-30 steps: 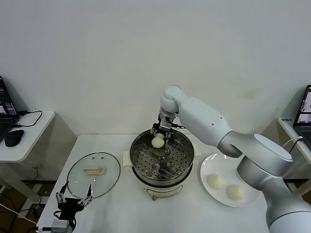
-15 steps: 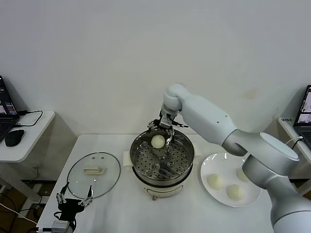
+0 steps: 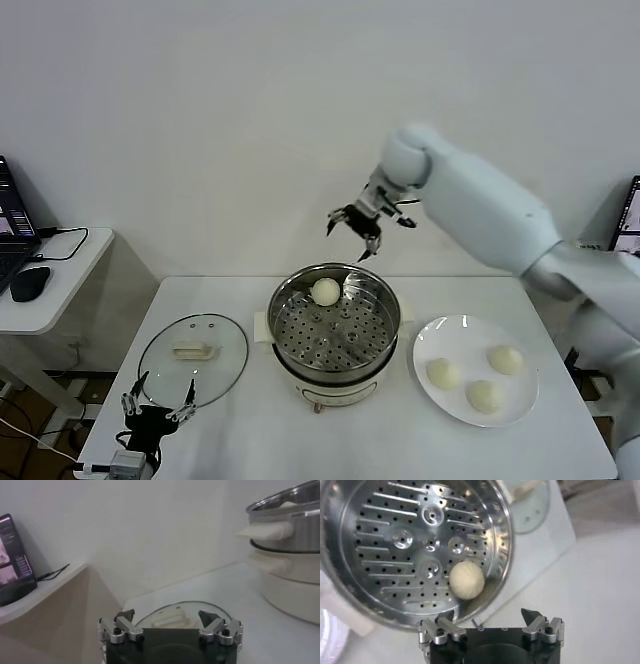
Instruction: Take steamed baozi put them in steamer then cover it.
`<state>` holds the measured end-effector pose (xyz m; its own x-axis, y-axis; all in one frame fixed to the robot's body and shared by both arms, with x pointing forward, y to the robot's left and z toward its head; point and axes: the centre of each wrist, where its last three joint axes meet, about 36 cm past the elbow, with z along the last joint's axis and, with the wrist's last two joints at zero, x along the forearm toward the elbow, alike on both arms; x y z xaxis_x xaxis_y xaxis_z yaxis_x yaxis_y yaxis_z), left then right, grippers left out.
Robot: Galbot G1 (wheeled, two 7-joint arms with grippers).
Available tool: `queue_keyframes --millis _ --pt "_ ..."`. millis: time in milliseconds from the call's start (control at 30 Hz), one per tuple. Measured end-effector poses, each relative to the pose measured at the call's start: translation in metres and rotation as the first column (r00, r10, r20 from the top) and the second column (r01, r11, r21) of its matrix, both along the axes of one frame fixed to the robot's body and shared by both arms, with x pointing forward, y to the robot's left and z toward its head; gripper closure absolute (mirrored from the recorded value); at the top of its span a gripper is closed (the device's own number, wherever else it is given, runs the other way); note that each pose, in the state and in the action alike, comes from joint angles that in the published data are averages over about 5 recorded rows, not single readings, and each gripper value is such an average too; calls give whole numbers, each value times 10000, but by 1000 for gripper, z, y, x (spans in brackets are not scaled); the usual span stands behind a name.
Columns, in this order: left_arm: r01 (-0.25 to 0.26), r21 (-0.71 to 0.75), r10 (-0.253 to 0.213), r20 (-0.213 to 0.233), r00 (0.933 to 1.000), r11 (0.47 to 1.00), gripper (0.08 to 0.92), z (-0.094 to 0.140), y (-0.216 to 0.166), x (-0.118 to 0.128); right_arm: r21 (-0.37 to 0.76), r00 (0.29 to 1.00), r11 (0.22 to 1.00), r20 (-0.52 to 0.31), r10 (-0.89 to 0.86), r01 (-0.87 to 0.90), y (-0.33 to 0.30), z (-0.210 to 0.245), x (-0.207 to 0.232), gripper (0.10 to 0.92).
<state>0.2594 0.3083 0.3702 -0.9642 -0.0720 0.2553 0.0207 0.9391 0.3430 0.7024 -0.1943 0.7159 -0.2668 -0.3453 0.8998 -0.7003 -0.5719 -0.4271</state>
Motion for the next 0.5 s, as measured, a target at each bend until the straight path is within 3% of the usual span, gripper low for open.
queue_keyframes --millis 267,500 --pt "141 -25 -142 -96 9999 9999 177 2 0 1 336 9457 9474 -815 -3147 3182 -79 -1 -31 200" --pt "136 -150 -138 -129 9998 9998 177 5 1 3 124 8697 8764 -1312 -4758 4814 -130 -23 -64 200"
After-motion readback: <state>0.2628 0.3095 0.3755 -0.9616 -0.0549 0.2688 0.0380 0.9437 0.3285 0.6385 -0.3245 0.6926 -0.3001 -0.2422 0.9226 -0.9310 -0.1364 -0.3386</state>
